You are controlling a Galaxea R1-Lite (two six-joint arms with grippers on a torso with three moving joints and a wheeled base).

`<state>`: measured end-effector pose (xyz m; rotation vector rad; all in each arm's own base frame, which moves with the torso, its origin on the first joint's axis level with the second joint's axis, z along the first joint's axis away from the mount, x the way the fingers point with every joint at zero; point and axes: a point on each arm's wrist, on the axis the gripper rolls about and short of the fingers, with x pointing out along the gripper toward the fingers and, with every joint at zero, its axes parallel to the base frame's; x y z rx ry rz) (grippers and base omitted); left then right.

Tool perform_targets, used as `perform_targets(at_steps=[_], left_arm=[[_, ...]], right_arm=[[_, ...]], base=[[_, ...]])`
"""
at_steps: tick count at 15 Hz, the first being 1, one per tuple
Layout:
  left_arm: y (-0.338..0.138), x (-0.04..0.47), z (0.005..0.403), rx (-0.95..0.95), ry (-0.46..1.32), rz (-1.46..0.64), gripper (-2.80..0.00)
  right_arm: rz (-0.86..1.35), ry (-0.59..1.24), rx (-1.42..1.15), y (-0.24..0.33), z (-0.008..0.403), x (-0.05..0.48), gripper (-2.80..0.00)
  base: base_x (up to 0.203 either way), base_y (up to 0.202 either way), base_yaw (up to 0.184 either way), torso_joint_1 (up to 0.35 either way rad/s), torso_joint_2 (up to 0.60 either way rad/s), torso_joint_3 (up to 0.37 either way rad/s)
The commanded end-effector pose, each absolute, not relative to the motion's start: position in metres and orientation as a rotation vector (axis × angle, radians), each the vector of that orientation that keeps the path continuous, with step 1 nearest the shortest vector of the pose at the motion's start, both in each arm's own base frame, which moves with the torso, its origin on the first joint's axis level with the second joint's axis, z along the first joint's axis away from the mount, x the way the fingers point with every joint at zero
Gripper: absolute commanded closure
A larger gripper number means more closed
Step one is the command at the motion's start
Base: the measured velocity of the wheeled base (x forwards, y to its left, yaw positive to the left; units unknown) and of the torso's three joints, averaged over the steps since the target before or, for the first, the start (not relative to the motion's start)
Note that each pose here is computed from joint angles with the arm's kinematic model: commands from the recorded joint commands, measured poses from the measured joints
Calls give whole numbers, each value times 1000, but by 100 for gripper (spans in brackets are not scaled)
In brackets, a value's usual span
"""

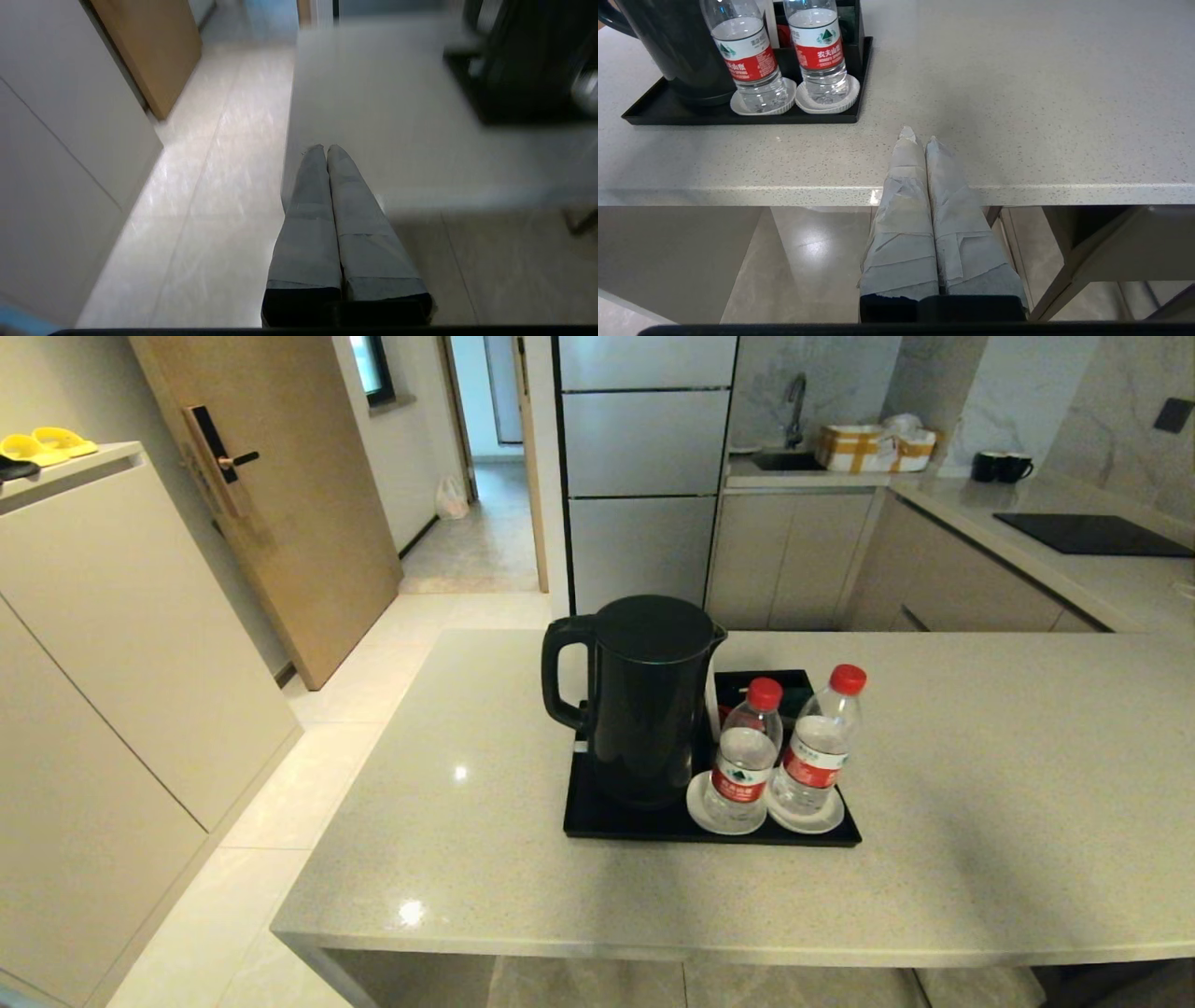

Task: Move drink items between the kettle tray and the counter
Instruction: Pick up the kettle

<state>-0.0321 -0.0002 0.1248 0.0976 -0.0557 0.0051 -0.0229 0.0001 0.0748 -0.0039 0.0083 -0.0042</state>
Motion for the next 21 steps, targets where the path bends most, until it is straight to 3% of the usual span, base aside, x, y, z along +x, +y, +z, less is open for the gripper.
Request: perform_targets(at_steps=[1, 3, 9, 14, 18, 21], left_arm=[[0, -26, 184, 96, -67, 7, 0], [0, -20, 205, 95, -50, 11, 0], [0, 10, 218, 89, 211, -14, 0], [-3, 115, 220, 40, 464, -195, 0], [-13, 216, 184, 32, 500, -302, 0], [-39, 277, 145, 62, 432, -379, 0]], right_arm=[[-3, 8, -5, 0, 75, -23, 0], [-4, 7, -5, 0, 75, -23, 0], [-3, 8, -5, 0, 75, -23, 0], [-4, 8, -5, 0, 75, -23, 0], [-5, 8, -5, 0, 75, -23, 0], [-2, 7, -4, 0, 75, -23, 0]], base=[[0, 0, 0, 0, 0, 0], [0, 0, 0, 0, 0, 0], [0, 0, 0, 0, 0, 0], [0, 0, 0, 0, 0, 0], [0, 0, 0, 0, 0, 0], [0, 0, 0, 0, 0, 0]])
